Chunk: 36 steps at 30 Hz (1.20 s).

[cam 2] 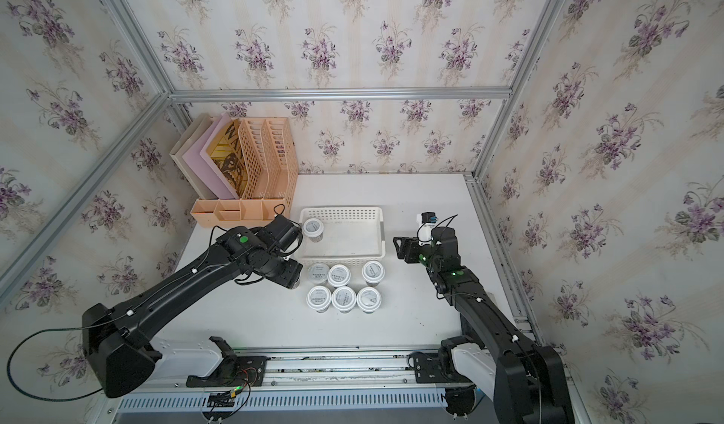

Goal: Put the yogurt in the basket
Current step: Pick up the yogurt from the center of the board, then place the yogurt in the basket.

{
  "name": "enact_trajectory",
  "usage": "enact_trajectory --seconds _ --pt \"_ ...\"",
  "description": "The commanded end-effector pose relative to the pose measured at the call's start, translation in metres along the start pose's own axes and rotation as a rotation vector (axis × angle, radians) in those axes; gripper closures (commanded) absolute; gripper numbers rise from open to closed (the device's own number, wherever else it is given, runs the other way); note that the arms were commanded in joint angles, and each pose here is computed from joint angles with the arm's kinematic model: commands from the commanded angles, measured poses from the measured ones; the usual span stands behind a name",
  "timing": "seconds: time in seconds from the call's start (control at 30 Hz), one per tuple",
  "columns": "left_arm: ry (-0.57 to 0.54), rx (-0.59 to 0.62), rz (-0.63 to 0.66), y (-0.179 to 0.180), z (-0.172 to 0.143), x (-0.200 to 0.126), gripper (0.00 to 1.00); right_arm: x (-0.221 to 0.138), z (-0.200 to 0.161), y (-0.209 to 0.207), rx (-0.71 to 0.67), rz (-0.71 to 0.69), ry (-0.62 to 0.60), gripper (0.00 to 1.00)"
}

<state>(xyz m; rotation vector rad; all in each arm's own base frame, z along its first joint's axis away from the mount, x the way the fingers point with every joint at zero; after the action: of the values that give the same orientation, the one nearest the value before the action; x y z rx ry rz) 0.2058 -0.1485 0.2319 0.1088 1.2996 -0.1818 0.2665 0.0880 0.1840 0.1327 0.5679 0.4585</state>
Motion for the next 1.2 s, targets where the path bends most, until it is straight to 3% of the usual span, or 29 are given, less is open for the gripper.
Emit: enact_trajectory --seconds 0.0,0.23,0.73,1.17 --pt "0.002 0.029 0.015 0.002 0.006 -0.007 0.27 0.0 0.003 0.001 -0.003 0.005 -0.008 0.22" --pt "-0.045 0.042 -0.005 -0.002 0.03 -0.023 0.27 0.001 0.003 0.001 -0.003 0.004 -0.008 0.22" --pt "-0.069 0.063 -0.038 -0.018 0.085 -0.014 0.27 0.002 0.002 0.0 -0.002 0.001 -0.003 0.22" --pt "-0.052 0.059 -0.06 -0.022 0.116 0.017 0.27 0.003 0.001 0.0 -0.001 0.002 0.002 0.22"
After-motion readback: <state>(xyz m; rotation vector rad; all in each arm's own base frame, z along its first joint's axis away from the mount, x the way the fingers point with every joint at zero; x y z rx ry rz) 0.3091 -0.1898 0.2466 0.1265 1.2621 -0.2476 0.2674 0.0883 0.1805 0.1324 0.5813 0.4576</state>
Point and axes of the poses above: each gripper's point midway between its finger pads, its own x axis out along the fingers, its own y axis along the line the jaws close on, z = x × y, the point moved 7 cm from there along -x, back along the fingers, and after that the axes turned 11 degrees about -x, right-handed, at the moved point
